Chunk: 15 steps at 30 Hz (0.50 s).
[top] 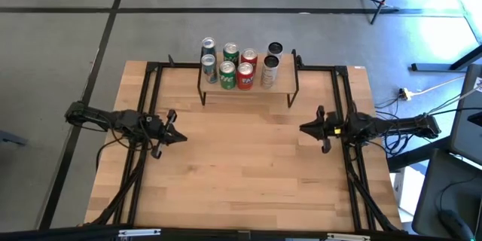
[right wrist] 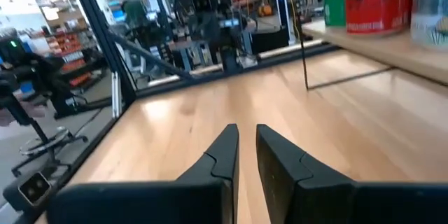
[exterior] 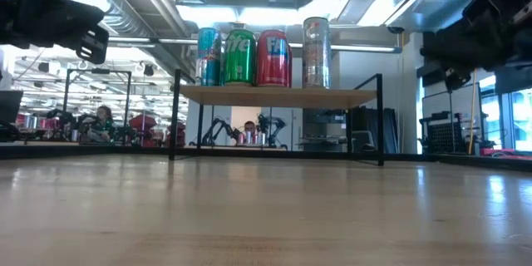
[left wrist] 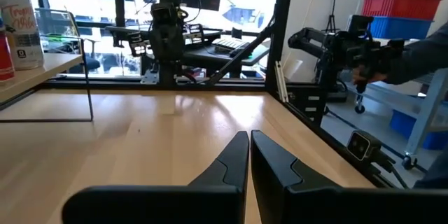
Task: Place canned beverage on shelf
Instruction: Return to Home Position
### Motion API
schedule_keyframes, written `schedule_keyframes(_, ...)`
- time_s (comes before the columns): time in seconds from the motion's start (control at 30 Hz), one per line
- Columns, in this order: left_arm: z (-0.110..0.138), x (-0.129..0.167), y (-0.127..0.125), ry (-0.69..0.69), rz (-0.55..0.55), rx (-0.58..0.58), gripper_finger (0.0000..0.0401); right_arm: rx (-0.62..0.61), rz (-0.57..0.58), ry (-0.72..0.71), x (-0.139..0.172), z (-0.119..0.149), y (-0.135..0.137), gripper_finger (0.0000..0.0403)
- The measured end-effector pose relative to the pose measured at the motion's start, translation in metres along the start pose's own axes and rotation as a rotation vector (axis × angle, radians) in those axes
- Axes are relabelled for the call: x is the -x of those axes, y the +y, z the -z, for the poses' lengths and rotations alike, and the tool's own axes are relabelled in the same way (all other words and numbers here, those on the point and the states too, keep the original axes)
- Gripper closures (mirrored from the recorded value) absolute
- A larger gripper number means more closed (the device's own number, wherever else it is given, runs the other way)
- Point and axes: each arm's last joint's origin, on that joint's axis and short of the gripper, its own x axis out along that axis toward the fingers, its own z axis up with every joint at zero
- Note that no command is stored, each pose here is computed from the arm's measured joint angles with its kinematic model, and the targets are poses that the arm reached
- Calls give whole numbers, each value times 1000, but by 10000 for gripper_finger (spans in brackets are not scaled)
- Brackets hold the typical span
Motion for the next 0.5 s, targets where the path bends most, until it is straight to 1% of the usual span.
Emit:
schedule_keyframes(0.1, 0, 0, 0, 0, 0, 0, 392, 0, -6, 50, 0, 5, -1, 363)
schedule_keyframes(0.17, 0, 0, 0, 0, -1, 0, 392, -45, -7, 68, 0, 6, -1, 363)
schedule_keyframes(0.23, 0, 0, 0, 0, -1, 0, 392, -63, -3, 80, -1, 7, -1, 363)
schedule_keyframes(0.5, 0, 0, 0, 0, -1, 0, 392, -65, 1, 84, -1, 7, -1, 363)
